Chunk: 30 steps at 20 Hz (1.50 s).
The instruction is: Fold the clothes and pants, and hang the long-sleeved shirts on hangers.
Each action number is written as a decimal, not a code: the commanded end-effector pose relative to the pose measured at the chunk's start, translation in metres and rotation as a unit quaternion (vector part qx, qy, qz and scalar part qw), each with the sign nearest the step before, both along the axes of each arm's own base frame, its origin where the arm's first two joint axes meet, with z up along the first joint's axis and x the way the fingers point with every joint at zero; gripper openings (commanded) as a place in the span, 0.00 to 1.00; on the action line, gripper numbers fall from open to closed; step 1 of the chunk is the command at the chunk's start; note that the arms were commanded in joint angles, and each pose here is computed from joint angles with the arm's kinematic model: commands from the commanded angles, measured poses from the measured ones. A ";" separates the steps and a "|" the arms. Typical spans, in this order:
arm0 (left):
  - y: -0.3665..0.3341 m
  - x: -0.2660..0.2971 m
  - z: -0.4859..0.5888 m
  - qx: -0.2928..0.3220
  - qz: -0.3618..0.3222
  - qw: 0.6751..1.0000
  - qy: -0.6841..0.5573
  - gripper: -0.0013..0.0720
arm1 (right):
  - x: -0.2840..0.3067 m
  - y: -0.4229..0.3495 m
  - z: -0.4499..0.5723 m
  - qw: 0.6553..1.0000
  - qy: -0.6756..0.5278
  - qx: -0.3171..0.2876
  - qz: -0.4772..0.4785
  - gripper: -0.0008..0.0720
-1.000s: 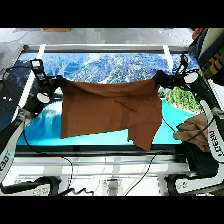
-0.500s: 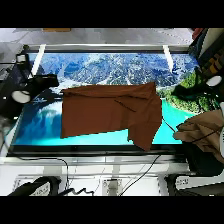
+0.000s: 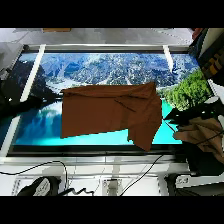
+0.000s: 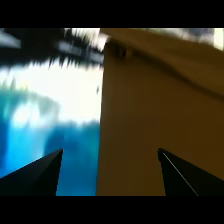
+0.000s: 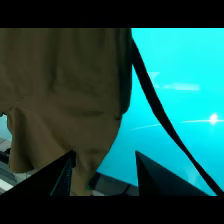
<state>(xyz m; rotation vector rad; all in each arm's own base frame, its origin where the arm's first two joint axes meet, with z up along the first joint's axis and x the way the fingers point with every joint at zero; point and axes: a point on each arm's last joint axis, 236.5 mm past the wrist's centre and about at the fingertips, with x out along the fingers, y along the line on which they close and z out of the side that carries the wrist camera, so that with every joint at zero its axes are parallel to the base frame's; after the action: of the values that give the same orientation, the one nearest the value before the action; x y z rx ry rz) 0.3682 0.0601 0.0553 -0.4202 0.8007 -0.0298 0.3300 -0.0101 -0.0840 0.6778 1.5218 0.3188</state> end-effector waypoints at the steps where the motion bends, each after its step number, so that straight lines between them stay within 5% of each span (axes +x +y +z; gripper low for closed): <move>1: -0.001 -0.037 -0.041 -0.060 0.019 0.995 0.078 0.99 | -0.001 0.010 -0.029 1.000 -0.012 -0.013 -0.019 0.58; 5: 0.003 -0.053 -0.064 -0.047 0.007 0.991 0.125 0.99 | 0.013 0.021 -0.031 0.999 -0.038 -0.012 -0.022 0.57; 8: 0.000 -0.065 -0.079 -0.052 -0.007 0.986 0.161 0.99 | 0.017 0.031 -0.042 0.999 -0.040 -0.014 -0.012 0.43; 11: -0.001 -0.083 -0.094 -0.053 -0.025 0.977 0.206 0.98 | 0.031 0.030 -0.044 0.997 -0.062 -0.023 -0.028 0.43; 15: 0.009 -0.107 -0.110 -0.045 -0.016 0.967 0.250 0.98 | 0.032 0.031 -0.043 0.997 -0.064 -0.019 -0.031 0.03; 21: -0.023 -0.146 -0.143 -0.099 -0.027 0.948 0.301 0.98 | 0.028 0.035 -0.041 0.998 -0.057 -0.010 -0.025 0.03; 30: -0.075 -0.111 -0.153 -0.193 -0.055 0.953 0.226 0.97 | 0.027 0.035 -0.041 0.998 -0.055 -0.008 -0.024 0.03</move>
<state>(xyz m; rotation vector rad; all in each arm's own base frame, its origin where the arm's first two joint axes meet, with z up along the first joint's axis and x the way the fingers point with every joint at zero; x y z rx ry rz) 0.2466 0.0017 -0.0935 -0.7279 1.3013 -0.1469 0.3586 0.0236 -0.1252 0.6688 1.3937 0.2961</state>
